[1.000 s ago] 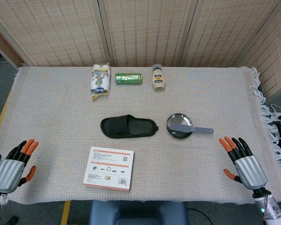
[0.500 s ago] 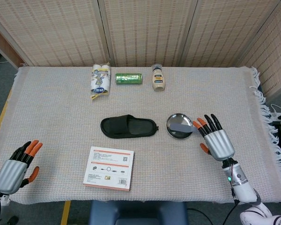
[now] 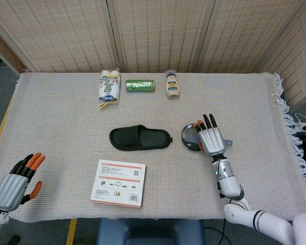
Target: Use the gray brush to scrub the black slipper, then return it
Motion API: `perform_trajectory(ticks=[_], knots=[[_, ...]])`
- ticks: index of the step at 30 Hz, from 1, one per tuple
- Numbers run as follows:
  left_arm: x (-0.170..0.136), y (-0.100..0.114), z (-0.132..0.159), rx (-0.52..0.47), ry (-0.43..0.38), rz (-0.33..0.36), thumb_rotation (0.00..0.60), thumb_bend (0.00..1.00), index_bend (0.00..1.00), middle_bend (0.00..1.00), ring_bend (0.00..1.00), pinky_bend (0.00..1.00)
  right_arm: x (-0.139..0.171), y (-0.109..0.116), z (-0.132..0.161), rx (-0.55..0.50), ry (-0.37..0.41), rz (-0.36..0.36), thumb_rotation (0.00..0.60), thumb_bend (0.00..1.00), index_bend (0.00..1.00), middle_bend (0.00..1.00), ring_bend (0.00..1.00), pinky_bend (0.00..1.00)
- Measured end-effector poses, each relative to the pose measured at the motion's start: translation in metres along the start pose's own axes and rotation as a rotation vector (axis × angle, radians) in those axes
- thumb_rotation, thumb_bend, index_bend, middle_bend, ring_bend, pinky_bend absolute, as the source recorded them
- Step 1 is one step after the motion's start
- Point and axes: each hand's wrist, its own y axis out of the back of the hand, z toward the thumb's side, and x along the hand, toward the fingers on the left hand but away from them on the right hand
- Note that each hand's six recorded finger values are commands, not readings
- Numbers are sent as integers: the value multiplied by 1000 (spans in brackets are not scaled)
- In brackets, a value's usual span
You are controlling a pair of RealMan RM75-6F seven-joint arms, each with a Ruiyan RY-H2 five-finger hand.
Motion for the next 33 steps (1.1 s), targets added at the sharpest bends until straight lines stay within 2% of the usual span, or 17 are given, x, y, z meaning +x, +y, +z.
perform_trajectory(ticks=[5, 11, 18, 28, 33], knots=[[-1, -1, -1, 0, 4, -5, 600, 499, 0, 0, 0, 151, -11, -20, 3, -63, -53, 84, 600, 241, 257, 217, 22, 39], [-2, 2, -1, -3, 3, 2, 600, 500, 0, 0, 0, 152, -16, -31, 5, -181, -100, 157, 600, 241, 290, 232, 44, 39], [-2, 2, -1, -5, -1, 3, 600, 500, 0, 0, 0, 151, -15, -26, 8, -193, -86, 151, 600, 241, 316, 257, 73, 39], [-2, 2, -2, -2, 1, 2, 600, 500, 0, 0, 0, 152, -17, -30, 9, -178, -91, 160, 600, 241, 328, 270, 87, 43], [-2, 2, -2, -3, 2, 2, 600, 500, 0, 0, 0, 153, -17, -29, 10, -180, -86, 154, 600, 241, 383, 310, 136, 104]])
